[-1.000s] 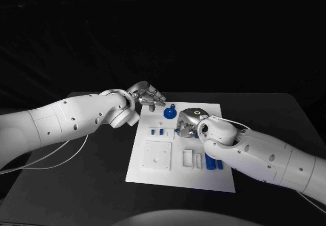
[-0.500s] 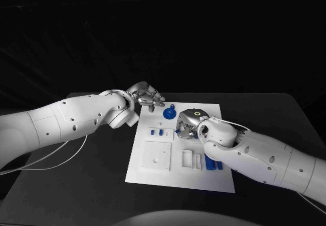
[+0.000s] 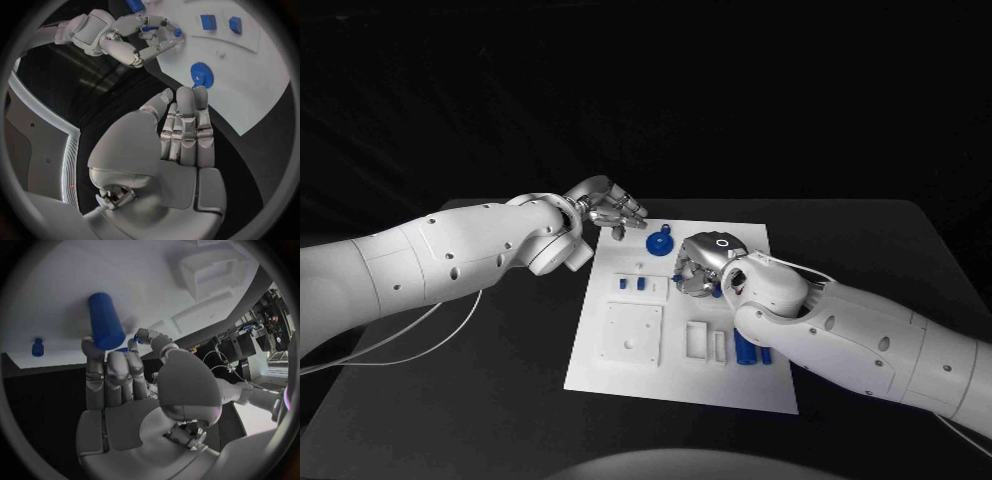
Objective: Assemble the parts on the task board
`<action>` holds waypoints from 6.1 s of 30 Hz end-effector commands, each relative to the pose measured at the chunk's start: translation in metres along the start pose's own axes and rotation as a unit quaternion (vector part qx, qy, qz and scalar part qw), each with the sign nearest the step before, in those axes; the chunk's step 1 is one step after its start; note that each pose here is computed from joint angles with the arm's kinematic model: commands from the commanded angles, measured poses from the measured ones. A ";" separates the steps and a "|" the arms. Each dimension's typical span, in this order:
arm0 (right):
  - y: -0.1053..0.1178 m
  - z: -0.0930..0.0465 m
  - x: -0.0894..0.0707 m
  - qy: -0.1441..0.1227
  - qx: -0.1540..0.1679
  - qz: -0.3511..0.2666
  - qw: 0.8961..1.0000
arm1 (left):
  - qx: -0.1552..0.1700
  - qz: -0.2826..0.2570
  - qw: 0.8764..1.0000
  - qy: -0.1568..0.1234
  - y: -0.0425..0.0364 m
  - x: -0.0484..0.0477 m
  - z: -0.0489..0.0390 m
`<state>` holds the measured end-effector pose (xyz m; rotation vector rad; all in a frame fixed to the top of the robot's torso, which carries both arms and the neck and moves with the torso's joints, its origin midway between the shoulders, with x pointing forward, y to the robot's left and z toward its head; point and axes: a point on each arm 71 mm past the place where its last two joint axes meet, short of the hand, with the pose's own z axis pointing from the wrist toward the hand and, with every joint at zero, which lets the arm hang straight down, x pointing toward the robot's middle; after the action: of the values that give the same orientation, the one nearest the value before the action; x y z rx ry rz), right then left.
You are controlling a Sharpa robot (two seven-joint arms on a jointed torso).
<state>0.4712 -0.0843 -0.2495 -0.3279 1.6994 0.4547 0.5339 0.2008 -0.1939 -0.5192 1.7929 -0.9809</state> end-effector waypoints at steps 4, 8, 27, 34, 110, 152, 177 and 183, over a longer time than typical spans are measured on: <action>0.000 -0.001 -0.009 -0.019 0.002 0.011 1.000 | -0.011 -0.040 0.999 0.017 0.0018 0.0018 -0.0005; 0.000 -0.001 -0.016 -0.027 0.003 0.017 0.999 | -0.029 -0.065 0.997 0.024 0.0043 0.0033 -0.0013; -0.013 0.007 -0.060 -0.060 0.032 0.076 0.995 | -0.117 -0.241 0.963 0.018 0.0080 0.0180 -0.0031; -0.015 0.011 -0.068 -0.067 0.038 0.088 0.993 | -0.117 -0.271 0.955 0.022 0.0023 0.0279 -0.0014; -0.010 0.022 -0.068 -0.051 0.041 0.108 0.992 | -0.167 -0.307 0.937 0.022 -0.0116 0.0607 0.0058; -0.003 0.023 -0.068 -0.049 0.035 0.108 0.992 | -0.159 -0.308 0.938 0.005 -0.0137 0.0603 0.0077; -0.004 0.023 -0.069 -0.059 0.035 0.108 0.992 | -0.146 -0.324 0.935 -0.008 -0.0152 0.0586 0.0083; -0.005 0.022 -0.071 -0.070 0.033 0.112 0.991 | -0.144 -0.325 0.935 -0.012 -0.0145 0.0571 0.0082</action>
<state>0.5063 -0.0823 -0.1850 -0.0467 1.6366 0.5584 0.5161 0.1520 -0.2186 -1.3781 1.8009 -1.0942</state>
